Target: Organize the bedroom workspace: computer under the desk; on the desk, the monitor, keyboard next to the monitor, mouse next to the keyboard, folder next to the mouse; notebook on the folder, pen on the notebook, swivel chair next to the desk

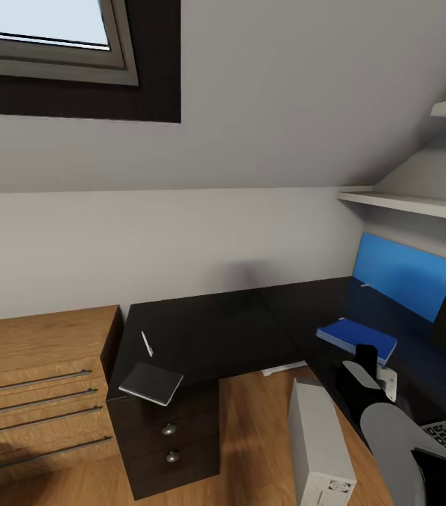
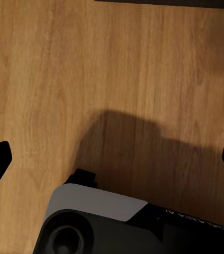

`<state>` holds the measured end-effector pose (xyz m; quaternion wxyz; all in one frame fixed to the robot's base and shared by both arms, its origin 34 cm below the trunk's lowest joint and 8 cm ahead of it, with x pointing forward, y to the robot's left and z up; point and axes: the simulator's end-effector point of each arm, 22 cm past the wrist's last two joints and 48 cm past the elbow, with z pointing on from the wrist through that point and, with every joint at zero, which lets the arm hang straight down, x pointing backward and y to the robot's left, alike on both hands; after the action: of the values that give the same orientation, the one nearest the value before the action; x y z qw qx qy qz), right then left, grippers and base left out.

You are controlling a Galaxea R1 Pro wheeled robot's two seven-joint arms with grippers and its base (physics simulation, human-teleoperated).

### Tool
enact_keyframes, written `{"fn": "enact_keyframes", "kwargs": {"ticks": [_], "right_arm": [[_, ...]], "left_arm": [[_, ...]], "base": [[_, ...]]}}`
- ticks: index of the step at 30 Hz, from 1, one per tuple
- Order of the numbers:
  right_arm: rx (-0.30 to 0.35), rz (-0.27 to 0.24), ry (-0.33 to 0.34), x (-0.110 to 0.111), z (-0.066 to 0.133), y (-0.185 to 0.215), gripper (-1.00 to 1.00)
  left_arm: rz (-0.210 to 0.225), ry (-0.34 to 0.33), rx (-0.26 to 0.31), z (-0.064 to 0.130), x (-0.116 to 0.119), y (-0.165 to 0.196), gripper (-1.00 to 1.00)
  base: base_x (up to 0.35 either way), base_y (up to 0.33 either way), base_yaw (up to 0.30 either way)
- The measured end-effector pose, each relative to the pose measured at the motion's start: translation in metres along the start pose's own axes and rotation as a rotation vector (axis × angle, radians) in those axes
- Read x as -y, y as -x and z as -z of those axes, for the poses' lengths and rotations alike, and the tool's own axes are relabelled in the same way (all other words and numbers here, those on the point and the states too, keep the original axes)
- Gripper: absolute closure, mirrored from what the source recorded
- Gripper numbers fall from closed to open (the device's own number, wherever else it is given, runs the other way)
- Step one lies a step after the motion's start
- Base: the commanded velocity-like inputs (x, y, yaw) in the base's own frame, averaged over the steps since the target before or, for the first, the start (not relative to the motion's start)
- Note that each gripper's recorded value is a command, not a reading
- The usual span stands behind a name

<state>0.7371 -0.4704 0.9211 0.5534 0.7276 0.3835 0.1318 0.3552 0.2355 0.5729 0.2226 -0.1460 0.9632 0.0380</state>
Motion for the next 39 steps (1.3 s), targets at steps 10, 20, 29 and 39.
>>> {"fn": "enact_keyframes", "kwargs": {"ticks": [10,20,29,39], "right_arm": [[-0.001,0.0,0.0,0.0,0.0,-0.001,1.0],[-0.068,0.022,0.02,0.002,0.012,-0.028,1.0],[-0.063,0.01,0.01,0.014,0.02,-0.046,1.0],[-0.049,0.007,0.011,0.025,0.015,-0.048,1.0]], "left_arm": [[-0.001,0.001,0.0,0.0,-0.001,0.0,-1.0],[0.032,-0.01,0.03,0.002,0.011,0.006,-1.0],[0.044,-0.009,0.063,-0.009,0.011,0.01,-1.0],[0.045,-0.008,0.068,-0.022,0.011,0.005,-1.0]], "base": [[0.0,0.0,-0.064],[0.0,0.0,-0.003],[0.0,0.0,0.0],[0.0,0.0,0.0]]}}
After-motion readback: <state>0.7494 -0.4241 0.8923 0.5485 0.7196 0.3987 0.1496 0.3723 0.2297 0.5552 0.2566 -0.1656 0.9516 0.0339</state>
